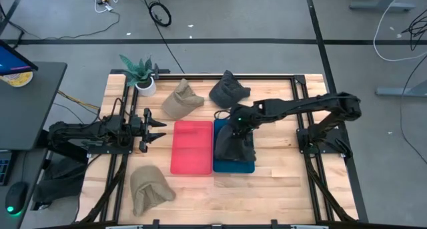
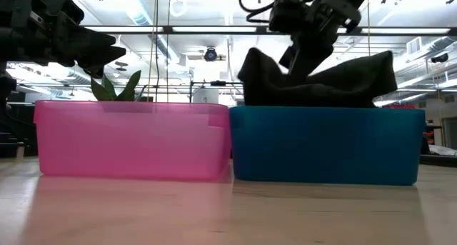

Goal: Pick & Place hat
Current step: Put the right black cap into the blue bin

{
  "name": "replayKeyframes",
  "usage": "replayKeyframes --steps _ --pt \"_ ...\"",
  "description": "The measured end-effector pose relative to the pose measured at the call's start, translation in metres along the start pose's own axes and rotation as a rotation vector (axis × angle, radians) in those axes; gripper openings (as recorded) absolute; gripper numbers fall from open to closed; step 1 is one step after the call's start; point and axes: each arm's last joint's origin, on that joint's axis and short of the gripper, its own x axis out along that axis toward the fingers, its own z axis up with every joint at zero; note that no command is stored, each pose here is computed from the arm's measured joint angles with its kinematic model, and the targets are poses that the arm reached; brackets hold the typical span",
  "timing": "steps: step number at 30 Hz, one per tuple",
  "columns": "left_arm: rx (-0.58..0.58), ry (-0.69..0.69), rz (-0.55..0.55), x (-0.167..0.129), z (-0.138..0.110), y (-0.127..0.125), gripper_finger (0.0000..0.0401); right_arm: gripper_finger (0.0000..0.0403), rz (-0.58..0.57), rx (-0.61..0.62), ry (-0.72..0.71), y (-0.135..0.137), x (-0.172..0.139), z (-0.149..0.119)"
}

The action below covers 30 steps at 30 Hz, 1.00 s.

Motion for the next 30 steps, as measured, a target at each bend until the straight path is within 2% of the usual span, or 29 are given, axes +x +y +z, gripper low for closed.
replayKeyframes --steps 20,30 --pt "0.0 0.0 0.0 0.0 0.0 0.0 0.0183 0.0002 0.047 -0.03 0.159 -0.014 0.072 -0.008" --pt "0.0 0.0 0.001 0.0 0.0 0.0 0.0183 0.0002 0.003 0.074 0.196 -0.027 0.077 -0.013"
